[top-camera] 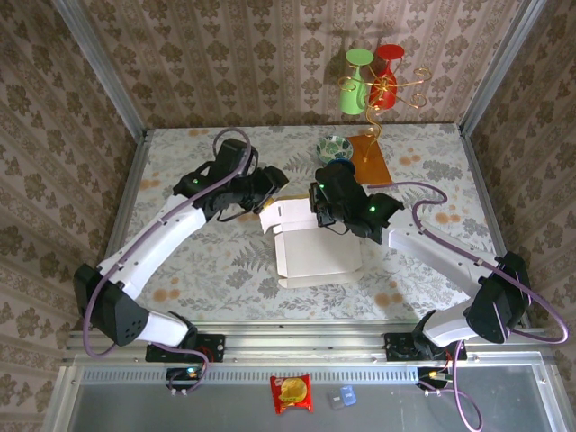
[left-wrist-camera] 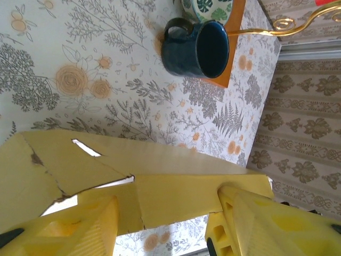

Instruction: Fold the paper box

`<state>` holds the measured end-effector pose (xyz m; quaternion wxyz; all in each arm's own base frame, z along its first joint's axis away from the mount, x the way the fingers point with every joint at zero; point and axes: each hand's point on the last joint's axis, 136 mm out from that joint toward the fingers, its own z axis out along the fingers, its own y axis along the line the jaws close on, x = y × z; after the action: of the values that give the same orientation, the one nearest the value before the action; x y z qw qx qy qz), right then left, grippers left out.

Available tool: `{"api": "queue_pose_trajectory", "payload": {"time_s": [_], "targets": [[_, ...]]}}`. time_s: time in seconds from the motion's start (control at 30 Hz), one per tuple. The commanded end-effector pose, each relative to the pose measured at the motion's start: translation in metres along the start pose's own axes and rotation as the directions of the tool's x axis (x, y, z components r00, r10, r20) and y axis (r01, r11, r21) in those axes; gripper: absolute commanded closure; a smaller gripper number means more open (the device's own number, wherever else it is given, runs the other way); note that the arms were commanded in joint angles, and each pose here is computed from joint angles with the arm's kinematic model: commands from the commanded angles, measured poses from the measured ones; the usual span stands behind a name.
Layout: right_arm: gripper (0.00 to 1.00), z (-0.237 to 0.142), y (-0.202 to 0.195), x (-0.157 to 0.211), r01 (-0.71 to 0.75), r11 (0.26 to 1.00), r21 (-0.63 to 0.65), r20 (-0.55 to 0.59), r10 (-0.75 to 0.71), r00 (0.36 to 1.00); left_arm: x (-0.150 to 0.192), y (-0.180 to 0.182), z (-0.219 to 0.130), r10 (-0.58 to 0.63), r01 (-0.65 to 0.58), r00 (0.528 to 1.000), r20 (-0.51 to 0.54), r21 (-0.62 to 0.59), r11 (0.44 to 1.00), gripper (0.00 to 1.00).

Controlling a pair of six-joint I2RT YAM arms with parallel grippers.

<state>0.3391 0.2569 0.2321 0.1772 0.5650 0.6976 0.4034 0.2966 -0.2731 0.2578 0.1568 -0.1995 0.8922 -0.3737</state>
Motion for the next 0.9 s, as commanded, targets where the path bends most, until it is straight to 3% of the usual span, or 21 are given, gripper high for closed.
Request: {"api": "queue_pose_trajectory", "payload": {"time_s": [0.0, 0.3, 0.47, 0.6, 0.87], "targets": [[1.0, 0.006, -0.001, -0.002, -0.015, 1.0, -0.003, 0.004, 0.015, 1.0, 0.007, 0.002, 0.009, -0.02, 0.02, 0.999, -0.028, -0.001, 1.0, 0.42], [1.0, 0.011, -0.005, -0.001, -0.001, 1.0, -0.004, -0.01, 0.001, 1.0, 0.004, 0.002, 0.013, -0.021, 0.021, 1.0, -0.018, 0.003, 1.0, 0.48], [1.0, 0.022, -0.008, -0.006, 0.089, 0.993, -0.075, -0.039, -0.092, 0.995, -0.013, 0.011, -0.013, 0.02, -0.019, 0.999, 0.042, -0.012, 1.0, 0.35], [1.0, 0.037, -0.012, -0.011, 0.133, 0.982, -0.134, -0.083, -0.145, 0.986, -0.025, 0.04, -0.031, 0.017, -0.013, 0.997, 0.073, -0.045, 0.999, 0.33], [1.0, 0.067, -0.017, 0.001, 0.19, 0.964, -0.186, -0.196, -0.226, 0.954, -0.054, 0.093, -0.046, 0.228, -0.201, 0.958, 0.174, -0.157, 0.967, 0.42]]}}
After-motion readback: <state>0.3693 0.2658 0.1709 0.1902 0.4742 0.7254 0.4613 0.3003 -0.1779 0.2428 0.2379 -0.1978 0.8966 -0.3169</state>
